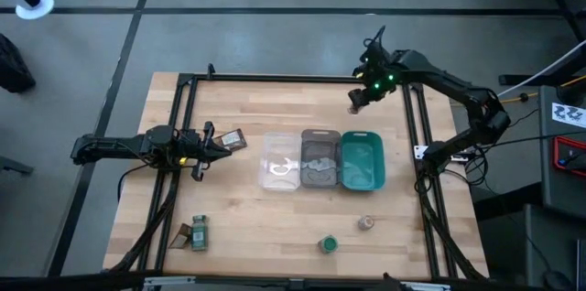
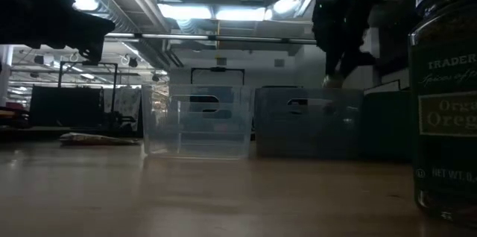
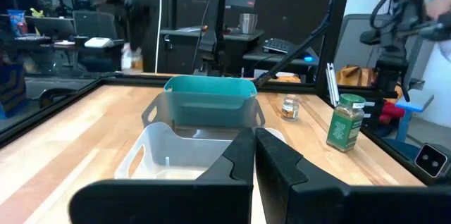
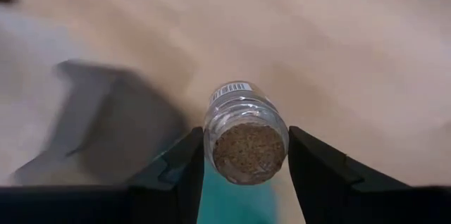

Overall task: Sort spices by type
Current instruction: Put the top brown seasoning bottle into the green bin

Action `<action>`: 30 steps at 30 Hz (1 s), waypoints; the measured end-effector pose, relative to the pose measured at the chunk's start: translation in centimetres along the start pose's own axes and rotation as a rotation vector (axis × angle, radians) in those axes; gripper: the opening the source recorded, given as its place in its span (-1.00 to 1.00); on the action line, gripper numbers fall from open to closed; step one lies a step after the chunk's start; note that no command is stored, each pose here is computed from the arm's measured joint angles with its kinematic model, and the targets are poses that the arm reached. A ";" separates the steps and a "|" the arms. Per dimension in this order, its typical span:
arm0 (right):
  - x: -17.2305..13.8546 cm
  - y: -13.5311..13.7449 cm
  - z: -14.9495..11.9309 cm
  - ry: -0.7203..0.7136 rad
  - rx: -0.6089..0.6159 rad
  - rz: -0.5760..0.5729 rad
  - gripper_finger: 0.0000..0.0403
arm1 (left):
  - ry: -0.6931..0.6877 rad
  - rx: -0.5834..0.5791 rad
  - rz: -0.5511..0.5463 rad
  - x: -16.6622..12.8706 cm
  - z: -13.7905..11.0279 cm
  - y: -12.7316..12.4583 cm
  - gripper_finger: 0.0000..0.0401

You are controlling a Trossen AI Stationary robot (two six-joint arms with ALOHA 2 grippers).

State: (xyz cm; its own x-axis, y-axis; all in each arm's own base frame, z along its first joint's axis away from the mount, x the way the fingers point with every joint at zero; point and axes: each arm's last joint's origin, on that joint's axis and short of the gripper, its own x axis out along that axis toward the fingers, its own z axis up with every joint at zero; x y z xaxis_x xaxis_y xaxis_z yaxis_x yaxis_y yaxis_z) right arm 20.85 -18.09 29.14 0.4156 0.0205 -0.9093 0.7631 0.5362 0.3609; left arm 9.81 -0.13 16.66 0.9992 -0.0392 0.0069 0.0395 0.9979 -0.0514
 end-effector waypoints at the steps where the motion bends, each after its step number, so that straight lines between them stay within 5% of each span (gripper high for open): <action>1: -0.5 0.2 -0.1 0.018 0.002 0.024 -0.13 | 0.000 0.000 0.000 0.0 0.0 0.0 -1.00; 13: 0.3 4.9 -4.1 0.265 -0.117 -0.004 -0.13 | -0.001 0.000 0.000 0.0 0.0 0.0 -1.00; 22: 3.3 7.9 -7.7 0.204 -0.212 -0.267 -0.12 | -0.001 0.000 0.000 0.0 0.0 0.0 -1.00; 30: 6.8 8.3 -9.8 0.145 -0.232 -0.279 -0.12 | -0.001 0.000 0.000 0.0 0.0 0.0 -1.00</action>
State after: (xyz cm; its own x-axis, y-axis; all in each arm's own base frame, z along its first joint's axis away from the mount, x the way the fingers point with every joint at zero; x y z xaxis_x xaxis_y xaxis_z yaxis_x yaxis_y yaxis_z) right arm 25.19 -5.24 23.90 0.1214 -0.0431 -0.9917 0.6981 0.7139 0.0544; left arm 9.81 -0.13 16.66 0.9992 -0.0389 0.0074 0.0392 0.9979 -0.0517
